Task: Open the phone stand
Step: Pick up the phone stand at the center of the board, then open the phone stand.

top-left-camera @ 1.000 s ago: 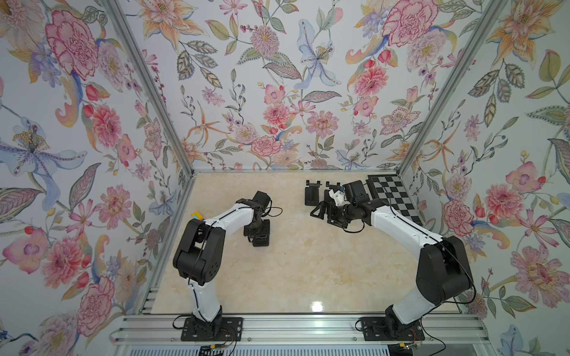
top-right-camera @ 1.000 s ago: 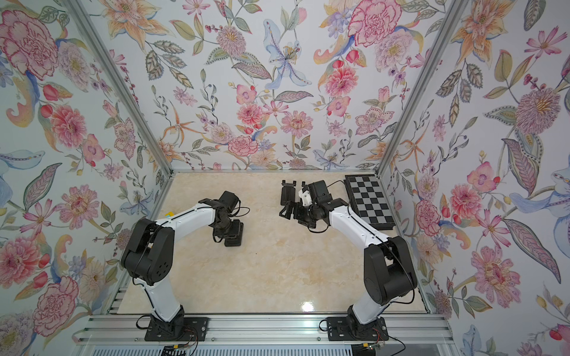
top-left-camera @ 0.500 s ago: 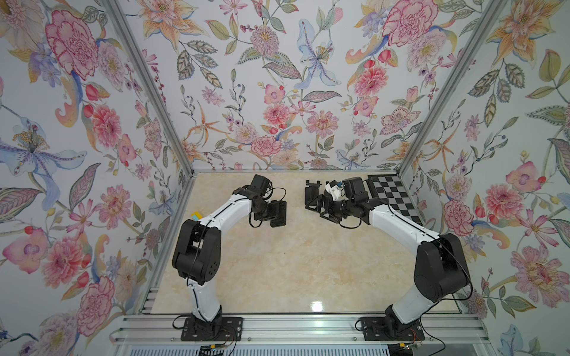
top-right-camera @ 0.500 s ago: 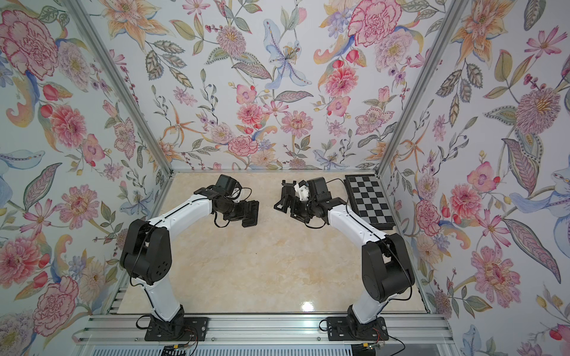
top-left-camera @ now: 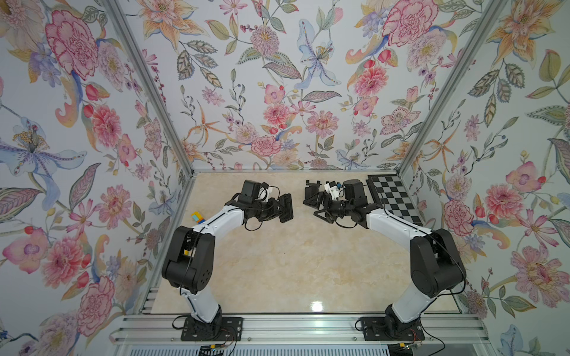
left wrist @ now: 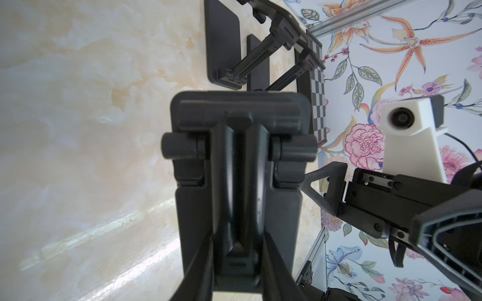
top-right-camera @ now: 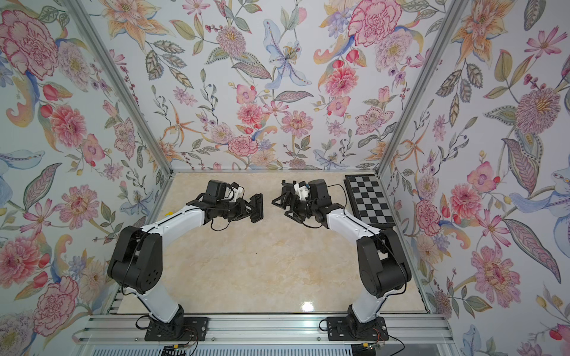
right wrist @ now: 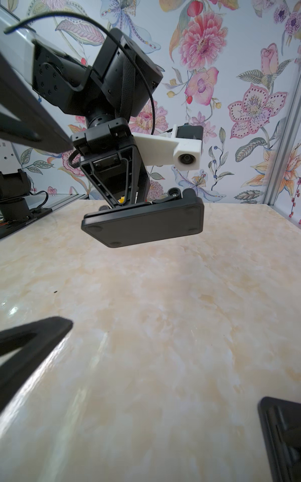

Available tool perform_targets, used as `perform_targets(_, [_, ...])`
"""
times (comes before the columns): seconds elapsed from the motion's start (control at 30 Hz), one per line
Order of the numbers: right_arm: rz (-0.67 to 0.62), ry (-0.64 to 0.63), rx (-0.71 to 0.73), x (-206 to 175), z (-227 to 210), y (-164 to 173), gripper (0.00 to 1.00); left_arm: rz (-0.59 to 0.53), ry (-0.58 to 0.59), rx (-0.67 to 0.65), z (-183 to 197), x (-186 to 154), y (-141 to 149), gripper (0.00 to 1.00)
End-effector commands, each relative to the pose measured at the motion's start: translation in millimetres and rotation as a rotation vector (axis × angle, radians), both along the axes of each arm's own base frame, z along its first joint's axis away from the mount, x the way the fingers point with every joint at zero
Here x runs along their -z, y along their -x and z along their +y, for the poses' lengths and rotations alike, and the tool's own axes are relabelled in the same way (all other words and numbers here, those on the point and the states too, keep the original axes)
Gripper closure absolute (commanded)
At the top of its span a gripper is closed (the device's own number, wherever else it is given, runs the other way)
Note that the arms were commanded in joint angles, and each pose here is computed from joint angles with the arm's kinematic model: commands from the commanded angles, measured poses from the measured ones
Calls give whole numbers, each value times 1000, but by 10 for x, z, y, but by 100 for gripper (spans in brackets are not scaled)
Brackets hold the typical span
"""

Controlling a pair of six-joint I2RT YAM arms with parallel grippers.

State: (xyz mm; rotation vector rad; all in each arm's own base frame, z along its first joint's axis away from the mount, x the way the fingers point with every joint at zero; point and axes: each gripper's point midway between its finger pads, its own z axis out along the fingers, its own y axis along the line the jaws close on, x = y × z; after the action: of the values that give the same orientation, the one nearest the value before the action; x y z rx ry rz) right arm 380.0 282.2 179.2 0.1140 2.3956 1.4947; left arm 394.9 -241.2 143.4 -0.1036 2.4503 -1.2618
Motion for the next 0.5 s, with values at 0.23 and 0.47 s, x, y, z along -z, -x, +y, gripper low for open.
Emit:
perform_targets(0.23, [-4,-215,-50,-172,258,18,0,-162,358,91,-244,-774,2,100])
perform_targets(0.47, [-26,-330,-53,-305,372,41,0,-155,493,96,-271,-863,76,100])
